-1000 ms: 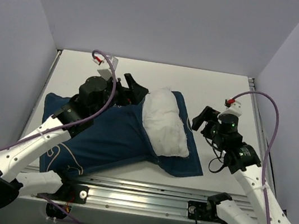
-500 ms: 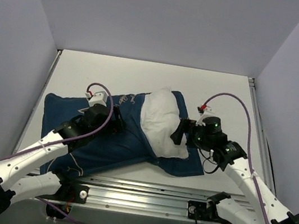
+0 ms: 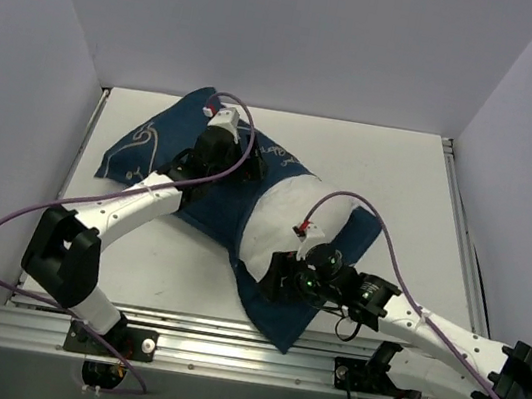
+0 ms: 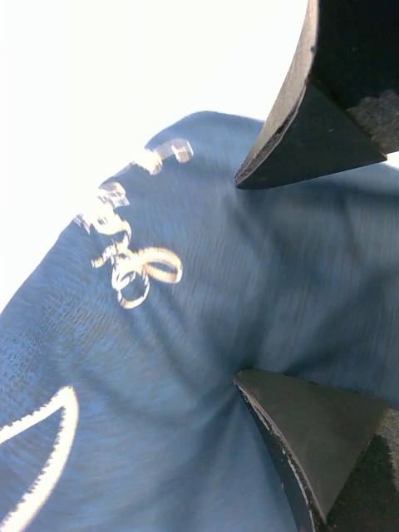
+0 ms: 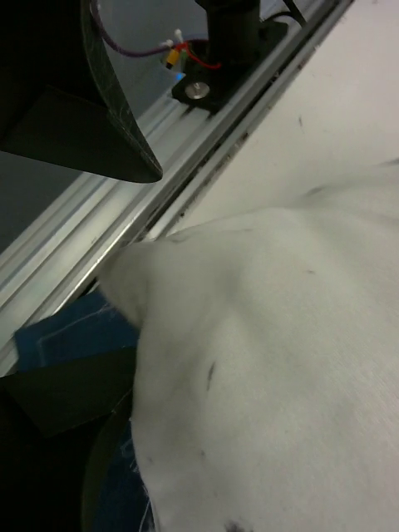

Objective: Remove the pillowcase from the pillow

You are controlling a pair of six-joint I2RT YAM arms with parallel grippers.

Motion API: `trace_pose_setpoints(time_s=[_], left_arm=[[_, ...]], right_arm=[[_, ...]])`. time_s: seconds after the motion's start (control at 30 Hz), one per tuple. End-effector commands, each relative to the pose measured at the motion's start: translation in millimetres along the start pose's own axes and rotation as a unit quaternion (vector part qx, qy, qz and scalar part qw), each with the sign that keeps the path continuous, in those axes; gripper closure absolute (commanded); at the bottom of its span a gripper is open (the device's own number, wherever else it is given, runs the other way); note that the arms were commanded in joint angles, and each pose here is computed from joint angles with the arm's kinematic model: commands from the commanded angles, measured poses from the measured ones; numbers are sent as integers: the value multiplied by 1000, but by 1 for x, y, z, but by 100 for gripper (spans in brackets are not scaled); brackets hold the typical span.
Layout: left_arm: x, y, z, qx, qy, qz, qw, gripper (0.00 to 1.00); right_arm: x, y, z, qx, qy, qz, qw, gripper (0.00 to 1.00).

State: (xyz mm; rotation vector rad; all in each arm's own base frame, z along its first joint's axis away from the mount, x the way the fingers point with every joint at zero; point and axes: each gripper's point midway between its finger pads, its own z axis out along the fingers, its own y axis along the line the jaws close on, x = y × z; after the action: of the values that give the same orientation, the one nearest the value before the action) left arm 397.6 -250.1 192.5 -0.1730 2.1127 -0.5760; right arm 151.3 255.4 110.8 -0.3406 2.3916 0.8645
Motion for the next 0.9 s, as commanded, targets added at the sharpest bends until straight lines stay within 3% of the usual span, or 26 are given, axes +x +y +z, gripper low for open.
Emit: trace_pose_setpoints(time_s=[0.0,0.23,0.5,0.67,0.87], left_arm=[[-36,-60,-11,124,-46,21,991,3],[-28,-23,-68,93,-81,20,992,3],[19,38,-142,57,-86,-7,995,3],[60,66,-154,43,-50,-18,998,4],[83,95,-157,3,-43,-38,998,4]], right_arm=[[-16,31,10,-16,-47,15,999,26],[-45,-3,-6,132,-104,3,986,22],[-59,24,-12,127,-139,-6,982,8],[-41,61,2,148,-142,-30,978,2],[-13,66,33,230,-131,-70,962,0]])
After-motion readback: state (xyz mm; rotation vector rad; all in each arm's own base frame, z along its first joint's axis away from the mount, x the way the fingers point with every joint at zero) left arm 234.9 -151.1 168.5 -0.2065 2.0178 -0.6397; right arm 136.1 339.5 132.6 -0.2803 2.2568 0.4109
